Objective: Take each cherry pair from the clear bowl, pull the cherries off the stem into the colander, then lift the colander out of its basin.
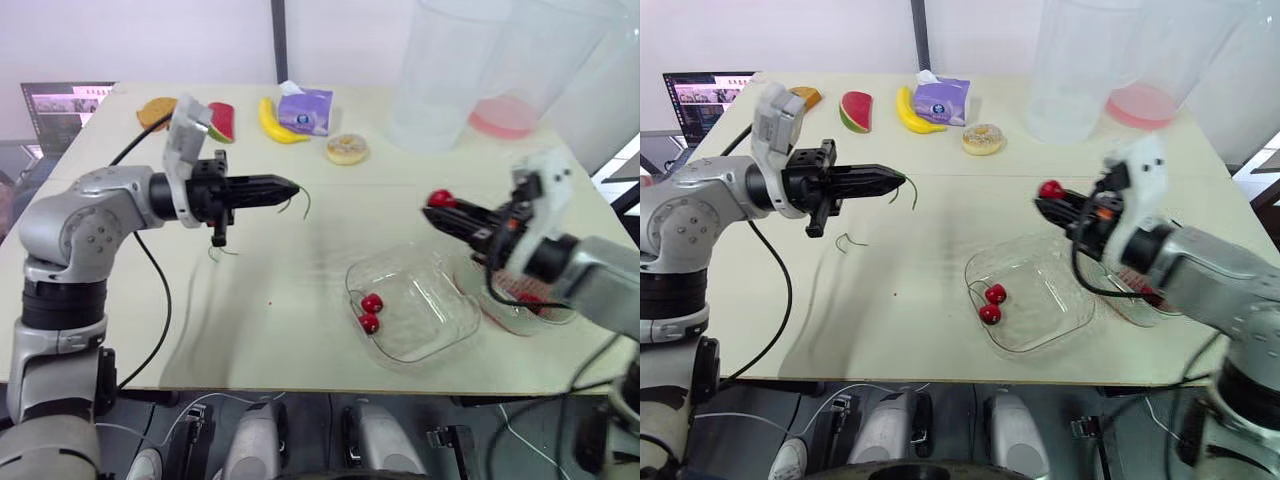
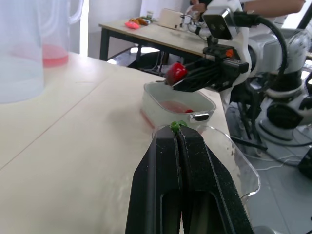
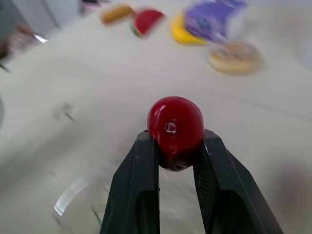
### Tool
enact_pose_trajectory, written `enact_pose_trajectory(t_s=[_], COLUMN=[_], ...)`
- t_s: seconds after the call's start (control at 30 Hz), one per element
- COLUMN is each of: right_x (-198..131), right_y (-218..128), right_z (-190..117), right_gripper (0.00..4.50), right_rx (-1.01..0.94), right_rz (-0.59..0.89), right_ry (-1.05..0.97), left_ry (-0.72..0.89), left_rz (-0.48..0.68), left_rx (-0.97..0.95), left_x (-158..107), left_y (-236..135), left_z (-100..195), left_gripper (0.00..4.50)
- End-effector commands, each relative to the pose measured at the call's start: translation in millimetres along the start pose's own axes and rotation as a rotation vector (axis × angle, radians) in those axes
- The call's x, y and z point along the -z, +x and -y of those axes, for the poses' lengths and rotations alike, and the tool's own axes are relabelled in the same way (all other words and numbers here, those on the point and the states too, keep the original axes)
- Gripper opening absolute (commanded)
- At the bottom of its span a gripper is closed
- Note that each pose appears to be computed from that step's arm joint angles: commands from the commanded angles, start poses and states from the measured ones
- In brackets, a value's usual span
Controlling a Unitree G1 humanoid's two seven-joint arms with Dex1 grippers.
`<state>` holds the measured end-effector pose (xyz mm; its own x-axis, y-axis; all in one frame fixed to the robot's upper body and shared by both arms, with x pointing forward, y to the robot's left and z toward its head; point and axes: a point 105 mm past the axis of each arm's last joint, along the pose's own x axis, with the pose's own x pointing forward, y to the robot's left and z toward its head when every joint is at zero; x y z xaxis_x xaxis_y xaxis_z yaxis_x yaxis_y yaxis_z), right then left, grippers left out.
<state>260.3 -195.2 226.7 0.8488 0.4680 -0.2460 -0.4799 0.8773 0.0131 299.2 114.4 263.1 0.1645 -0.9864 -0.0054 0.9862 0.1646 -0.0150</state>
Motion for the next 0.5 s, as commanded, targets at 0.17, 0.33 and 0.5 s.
enact_pose_trajectory(t_s=[0.17,0.33,0.5], right_x=[37,42,9], right_y=[-37,-39,-37], right_z=[41,50,31], right_gripper=[0.98,3.46,4.47], right_rx=[0.253,0.301,0.181], right_rz=[-0.182,-0.164,-0.01], right_ry=[-0.031,-0.01,-0.045], left_ry=[0.052,0.055,0.052], left_rz=[0.016,0.016,0.007], left_rx=[0.007,0.009,-0.006], left_x=[-8,-8,-6], left_y=[-2,-2,-5], left_z=[5,6,5], left_gripper=[0.0,0.0,0.0])
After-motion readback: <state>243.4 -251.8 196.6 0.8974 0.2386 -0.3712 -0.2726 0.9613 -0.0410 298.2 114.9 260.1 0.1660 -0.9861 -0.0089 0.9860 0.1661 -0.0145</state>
